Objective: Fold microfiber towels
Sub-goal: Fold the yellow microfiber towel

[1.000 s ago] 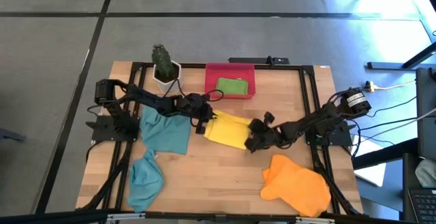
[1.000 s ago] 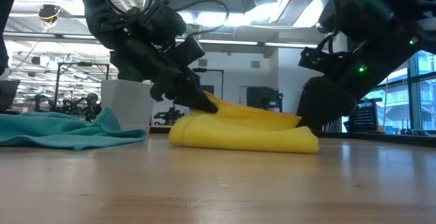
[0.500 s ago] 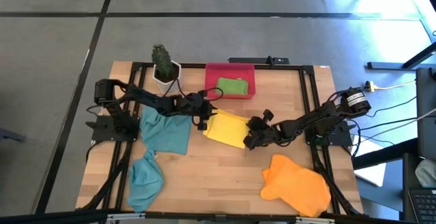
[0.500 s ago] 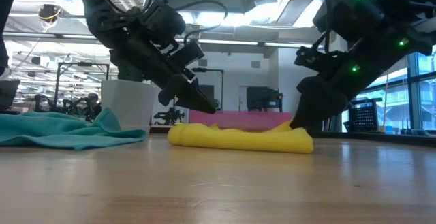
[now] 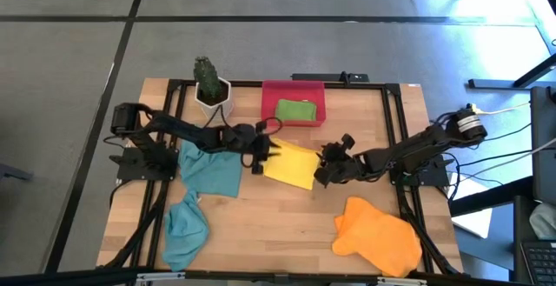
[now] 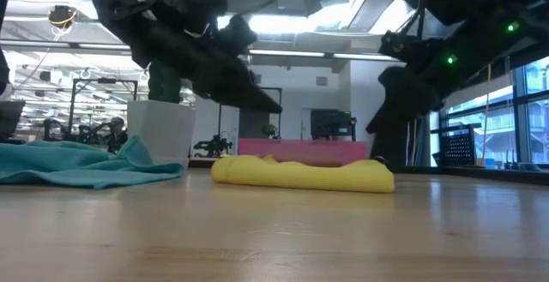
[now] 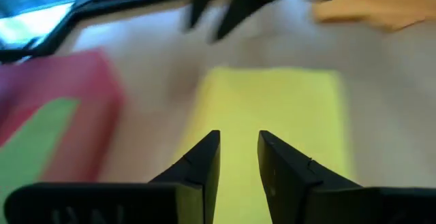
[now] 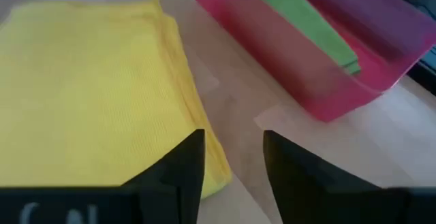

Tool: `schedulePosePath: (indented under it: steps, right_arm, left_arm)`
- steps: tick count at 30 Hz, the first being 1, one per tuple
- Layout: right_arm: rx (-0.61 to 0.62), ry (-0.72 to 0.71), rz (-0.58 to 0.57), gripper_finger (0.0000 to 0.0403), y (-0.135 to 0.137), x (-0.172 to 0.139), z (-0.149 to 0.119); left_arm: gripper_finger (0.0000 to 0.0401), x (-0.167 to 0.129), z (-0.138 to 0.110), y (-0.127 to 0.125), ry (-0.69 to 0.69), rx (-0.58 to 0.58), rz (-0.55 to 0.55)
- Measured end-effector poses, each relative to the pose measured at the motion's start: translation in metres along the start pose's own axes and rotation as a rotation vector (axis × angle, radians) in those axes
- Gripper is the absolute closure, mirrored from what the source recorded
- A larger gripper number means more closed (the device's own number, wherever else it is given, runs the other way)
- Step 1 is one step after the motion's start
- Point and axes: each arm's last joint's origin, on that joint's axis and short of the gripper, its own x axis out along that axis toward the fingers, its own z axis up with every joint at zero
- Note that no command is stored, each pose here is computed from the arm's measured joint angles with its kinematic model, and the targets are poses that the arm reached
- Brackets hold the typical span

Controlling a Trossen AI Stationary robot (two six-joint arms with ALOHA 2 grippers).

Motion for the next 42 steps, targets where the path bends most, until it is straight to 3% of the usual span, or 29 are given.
schedulePosePath:
  steps: [4, 8, 15, 18, 21, 24, 29, 35, 42]
  right_arm:
    - [-0.007, -0.025, 0.018, 0.0255, 0.001, -0.001, 0.004]
    - [-0.038, -0.059, 0.041, 0.026, 0.005, 0.001, 0.008]
    - [0.03, -0.136, 0.13, 0.0264, 0.003, 0.009, 0.026]
    - [0.024, -0.08, 0.266, 0.0264, 0.004, 0.011, 0.026]
    - [0.023, -0.02, 0.418, 0.0266, 0.011, 0.01, 0.023]
    - [0.009, 0.012, 0.506, 0.0273, 0.019, 0.008, 0.018]
    - [-0.023, 0.096, 0.625, 0.0297, 0.029, 0.01, 0.007]
    - [-0.046, 0.212, 0.701, 0.0326, 0.036, 0.021, -0.009]
    - [-0.006, 0.312, 0.686, 0.0354, 0.041, 0.033, -0.025]
  left_arm:
    - [0.0313, 0.005, -0.001, -0.029, 0.014, 0.016, -0.04]
    - [0.0316, 0.009, 0.002, -0.045, -0.035, 0.041, -0.003]
    - [0.0316, 0.012, 0.001, -0.031, -0.061, -0.028, 0.05]
    - [0.032, 0.012, -0.009, -0.028, 0.037, -0.034, 0.04]
    - [0.0321, 0.012, -0.017, -0.024, 0.129, -0.031, 0.101]
    - [0.0321, 0.011, -0.023, -0.017, 0.185, -0.05, 0.169]
    - [0.0322, 0.011, -0.025, -0.012, 0.192, -0.079, 0.186]
    - [0.0322, 0.011, -0.025, -0.011, 0.196, -0.081, 0.216]
    - [0.0322, 0.011, -0.025, -0.01, 0.199, -0.08, 0.233]
